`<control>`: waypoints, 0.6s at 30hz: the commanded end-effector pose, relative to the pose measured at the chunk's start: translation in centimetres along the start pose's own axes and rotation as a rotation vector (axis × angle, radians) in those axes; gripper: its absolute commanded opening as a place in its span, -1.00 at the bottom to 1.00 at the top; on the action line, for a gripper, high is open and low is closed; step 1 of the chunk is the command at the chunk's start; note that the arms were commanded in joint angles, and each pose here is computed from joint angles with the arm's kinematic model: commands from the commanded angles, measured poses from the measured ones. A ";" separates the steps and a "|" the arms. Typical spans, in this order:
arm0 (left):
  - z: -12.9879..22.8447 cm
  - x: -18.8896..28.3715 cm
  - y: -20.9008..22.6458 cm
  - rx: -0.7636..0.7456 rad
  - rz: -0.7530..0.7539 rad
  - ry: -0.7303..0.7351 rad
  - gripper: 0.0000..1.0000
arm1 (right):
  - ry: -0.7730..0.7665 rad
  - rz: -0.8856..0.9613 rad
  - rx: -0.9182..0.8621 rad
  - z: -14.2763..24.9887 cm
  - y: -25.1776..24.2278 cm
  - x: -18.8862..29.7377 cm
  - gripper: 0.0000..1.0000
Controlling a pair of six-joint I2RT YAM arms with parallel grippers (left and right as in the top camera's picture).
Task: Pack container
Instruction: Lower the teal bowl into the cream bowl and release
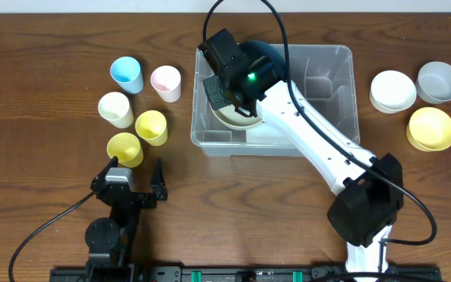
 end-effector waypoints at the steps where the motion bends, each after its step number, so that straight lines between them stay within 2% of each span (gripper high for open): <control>1: 1.3 -0.1 0.0 -0.012 0.008 0.046 0.96 | 0.002 -0.006 0.001 0.0 0.7 -0.5 -0.97; 17: 1.3 -0.1 0.0 -0.012 0.008 0.046 0.96 | 0.009 -0.005 0.001 0.2 0.7 -0.6 -0.97; 18: 1.3 -0.1 0.0 -0.012 0.008 0.046 0.96 | 0.009 -0.005 0.001 0.2 0.7 -0.6 -0.92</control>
Point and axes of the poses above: each gripper's point midway between its finger pads, its own x axis back along the fingers, its own y axis along the line the jaws close on, z = x × y, the point moved 5 cm from there along x, back along the fingers, and after that the axes turned 1 degree about x, right-handed, at the moved point
